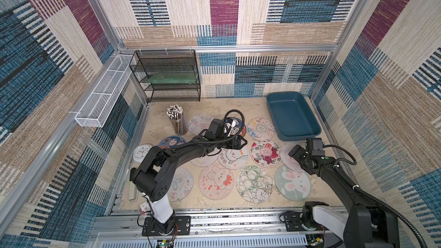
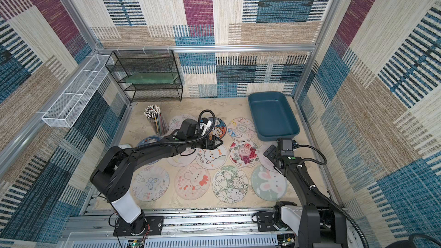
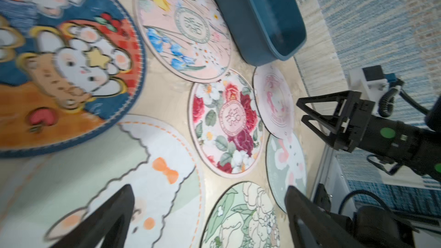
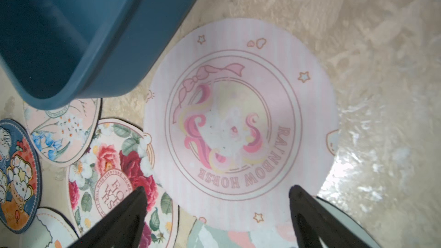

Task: Put the coasters into the storage box
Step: Pick up the coaster from the center of the board, then place the coaster in the storage box.

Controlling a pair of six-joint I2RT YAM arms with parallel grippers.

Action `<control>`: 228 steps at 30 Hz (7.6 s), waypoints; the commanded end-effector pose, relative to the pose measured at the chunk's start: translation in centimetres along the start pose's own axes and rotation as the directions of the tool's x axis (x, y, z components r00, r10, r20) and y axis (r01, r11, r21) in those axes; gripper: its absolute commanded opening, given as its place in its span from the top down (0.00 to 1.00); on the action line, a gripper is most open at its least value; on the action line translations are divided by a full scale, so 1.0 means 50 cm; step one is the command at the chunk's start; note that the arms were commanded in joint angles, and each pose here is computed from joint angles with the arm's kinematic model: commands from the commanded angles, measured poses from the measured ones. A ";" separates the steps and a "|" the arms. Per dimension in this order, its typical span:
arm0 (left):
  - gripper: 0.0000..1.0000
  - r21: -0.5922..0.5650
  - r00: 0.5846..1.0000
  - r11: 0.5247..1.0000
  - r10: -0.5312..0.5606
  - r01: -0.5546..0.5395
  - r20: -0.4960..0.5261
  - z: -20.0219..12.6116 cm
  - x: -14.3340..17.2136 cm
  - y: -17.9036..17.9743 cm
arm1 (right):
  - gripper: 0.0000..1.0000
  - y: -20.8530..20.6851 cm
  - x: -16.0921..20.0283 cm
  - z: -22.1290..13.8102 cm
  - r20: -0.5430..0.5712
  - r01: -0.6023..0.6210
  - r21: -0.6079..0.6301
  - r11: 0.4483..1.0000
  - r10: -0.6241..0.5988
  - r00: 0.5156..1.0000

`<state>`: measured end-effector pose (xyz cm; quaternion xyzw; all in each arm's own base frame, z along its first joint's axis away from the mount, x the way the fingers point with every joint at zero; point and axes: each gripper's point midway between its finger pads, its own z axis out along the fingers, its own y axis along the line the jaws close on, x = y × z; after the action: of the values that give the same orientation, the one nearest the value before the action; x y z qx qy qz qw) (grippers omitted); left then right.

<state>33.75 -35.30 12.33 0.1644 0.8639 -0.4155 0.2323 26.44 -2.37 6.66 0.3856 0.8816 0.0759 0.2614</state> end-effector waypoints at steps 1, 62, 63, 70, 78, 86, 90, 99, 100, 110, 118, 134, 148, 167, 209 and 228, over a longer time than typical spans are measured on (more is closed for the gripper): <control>0.04 0.139 0.999 0.990 0.005 0.001 -0.039 0.027 0.000 -0.069 | 0.05 -0.023 0.019 -0.005 -0.048 -0.011 0.023 1.000 0.012 0.999; 0.07 0.248 0.949 0.960 0.190 -0.126 -0.252 0.261 0.104 -0.159 | 0.19 -0.078 -0.024 0.050 -0.018 -0.065 -0.059 0.996 0.064 0.998; 0.08 0.241 0.945 0.961 0.200 -0.137 -0.259 0.268 0.111 -0.159 | 0.20 -0.077 -0.023 0.051 -0.020 -0.066 -0.060 0.996 0.065 0.998; 0.12 0.252 0.934 0.955 0.225 -0.155 -0.276 0.309 0.144 -0.173 | 0.20 -0.087 -0.024 0.054 -0.017 -0.073 -0.033 0.997 0.073 0.997; 0.17 0.238 0.926 0.961 0.212 -0.140 -0.312 0.360 0.159 -0.173 | 0.24 -0.077 -0.026 0.059 -0.017 -0.070 -0.064 0.996 0.069 0.997; 0.19 0.221 0.914 0.972 0.164 -0.085 -0.372 0.394 0.191 -0.150 | 0.25 -0.032 -0.041 0.048 0.027 -0.008 -0.188 0.982 0.014 1.000; 0.19 0.221 0.910 0.972 0.161 -0.079 -0.381 0.396 0.198 -0.146 | 0.25 -0.016 -0.051 0.041 0.054 0.000 -0.231 0.973 0.013 0.998; 0.19 0.227 0.907 0.971 0.164 -0.078 -0.387 0.395 0.202 -0.146 | 0.33 -0.023 -0.077 0.027 0.099 -0.036 -0.206 0.978 0.057 0.993; 0.19 0.226 0.908 0.971 0.163 -0.079 -0.386 0.395 0.201 -0.146 | 0.33 -0.022 -0.080 0.025 0.103 -0.041 -0.209 0.977 0.064 0.993; 0.19 0.233 0.905 0.969 0.166 -0.077 -0.391 0.393 0.204 -0.148 | 0.41 -0.015 -0.087 0.038 0.071 -0.069 -0.197 0.978 0.085 0.994; 0.19 0.228 0.904 0.970 0.169 -0.082 -0.393 0.391 0.204 -0.147 | 0.52 -0.010 -0.060 0.075 0.014 -0.062 -0.191 0.980 0.066 0.998; 0.19 0.263 0.923 0.950 0.244 -0.167 -0.298 0.350 0.169 -0.178 | 0.83 0.008 -0.096 0.006 0.110 0.013 -0.164 0.986 0.006 0.994; 0.09 0.220 0.927 0.919 0.356 -0.326 -0.116 0.246 0.101 -0.221 | 0.89 0.083 -0.129 -0.142 0.258 0.144 -0.236 0.961 -0.081 0.963; 0.03 0.257 0.926 0.903 0.372 -0.345 -0.063 0.178 0.072 -0.244 | 0.87 0.293 -0.329 -0.168 0.401 0.206 -0.380 0.902 -0.041 0.915; 0.05 0.170 0.932 0.917 0.363 -0.361 0.016 0.141 0.012 -0.186 | 0.58 0.212 -0.395 0.271 0.181 0.130 0.160 0.979 -0.158 0.971; 0.01 0.065 0.970 0.971 0.233 -0.229 -0.072 0.159 0.006 -0.115 | 0.01 0.275 -0.370 0.140 0.244 0.239 0.055 0.969 -0.246 0.938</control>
<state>32.60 -45.56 11.79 0.2939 0.8239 -0.4202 0.2413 49.25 -8.24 11.18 0.3100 0.8805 -0.0458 0.3558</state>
